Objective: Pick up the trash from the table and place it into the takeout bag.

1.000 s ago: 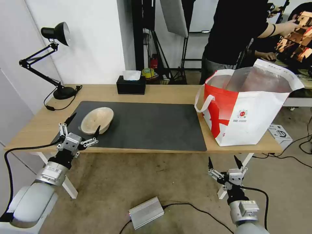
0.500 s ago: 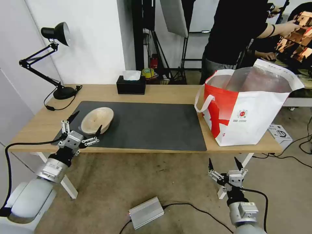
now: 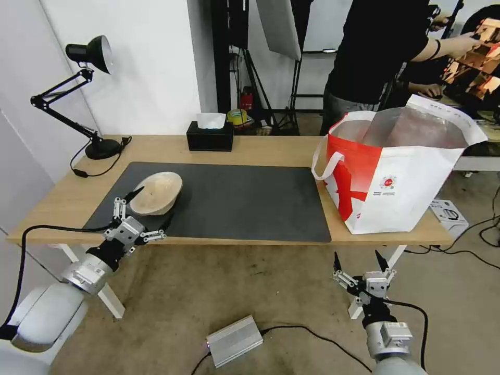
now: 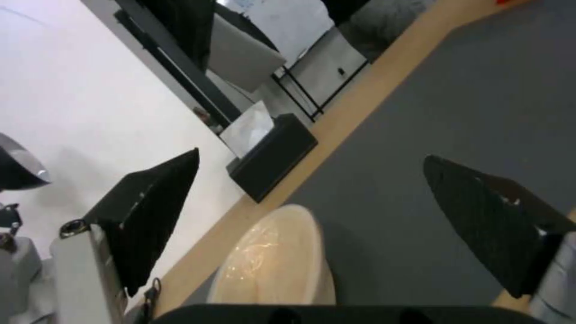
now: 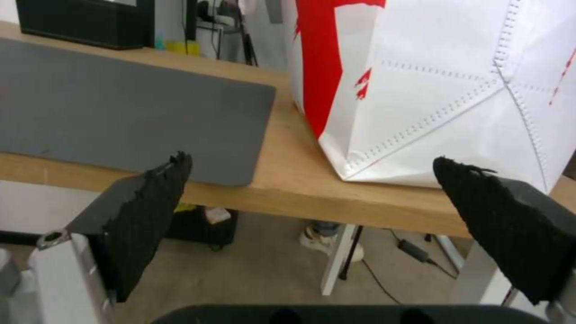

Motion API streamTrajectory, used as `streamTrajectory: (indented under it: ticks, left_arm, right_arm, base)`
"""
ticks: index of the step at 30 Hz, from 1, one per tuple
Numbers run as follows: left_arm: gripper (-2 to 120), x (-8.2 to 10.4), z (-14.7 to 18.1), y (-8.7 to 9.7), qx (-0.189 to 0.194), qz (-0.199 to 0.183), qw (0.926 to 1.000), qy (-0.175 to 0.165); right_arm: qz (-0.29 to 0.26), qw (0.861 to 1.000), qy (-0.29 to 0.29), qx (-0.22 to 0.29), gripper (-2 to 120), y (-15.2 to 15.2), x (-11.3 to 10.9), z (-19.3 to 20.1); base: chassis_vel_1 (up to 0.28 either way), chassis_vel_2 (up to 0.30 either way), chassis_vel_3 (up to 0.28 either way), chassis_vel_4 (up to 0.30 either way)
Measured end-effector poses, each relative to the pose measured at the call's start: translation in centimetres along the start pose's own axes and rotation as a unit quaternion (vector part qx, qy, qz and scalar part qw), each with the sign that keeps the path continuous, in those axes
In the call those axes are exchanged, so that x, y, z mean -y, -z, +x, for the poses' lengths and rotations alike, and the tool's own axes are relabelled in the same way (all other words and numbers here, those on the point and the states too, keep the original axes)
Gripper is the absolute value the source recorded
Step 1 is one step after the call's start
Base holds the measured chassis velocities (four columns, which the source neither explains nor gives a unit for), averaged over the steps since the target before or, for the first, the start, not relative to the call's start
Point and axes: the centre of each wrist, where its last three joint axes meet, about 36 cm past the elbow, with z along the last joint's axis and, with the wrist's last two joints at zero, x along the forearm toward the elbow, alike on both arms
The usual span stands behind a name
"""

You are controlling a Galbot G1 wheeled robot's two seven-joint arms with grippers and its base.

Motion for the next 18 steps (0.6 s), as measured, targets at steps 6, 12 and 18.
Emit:
streamTrajectory:
  ticks: [6, 12, 18]
  left_arm:
    - [100, -0.5, -0.2, -1.0, -0.009, -0.009, 0.9998, -0.016]
    - [100, -0.8, -0.4, -1.4, -0.012, -0.013, 0.9997, -0.02]
    - [100, -1.3, -0.8, -2.1, -0.013, -0.018, 0.9995, -0.02]
  right_arm:
    - [0.0, 1.0, 0.002, 0.0, 100, -0.1, -0.1, -0.2]
    - [0.0, 1.0, 0.003, -0.001, 100, -0.2, -0.2, -0.2]
    - [0.0, 1.0, 0.003, -0.001, 100, -0.2, -0.3, -0.2]
  base:
    - [0.0, 0.0, 0.0, 0.0]
    - [0.0, 0.0, 0.0, 0.0]
    - [0.0, 0.0, 0.0, 0.0]
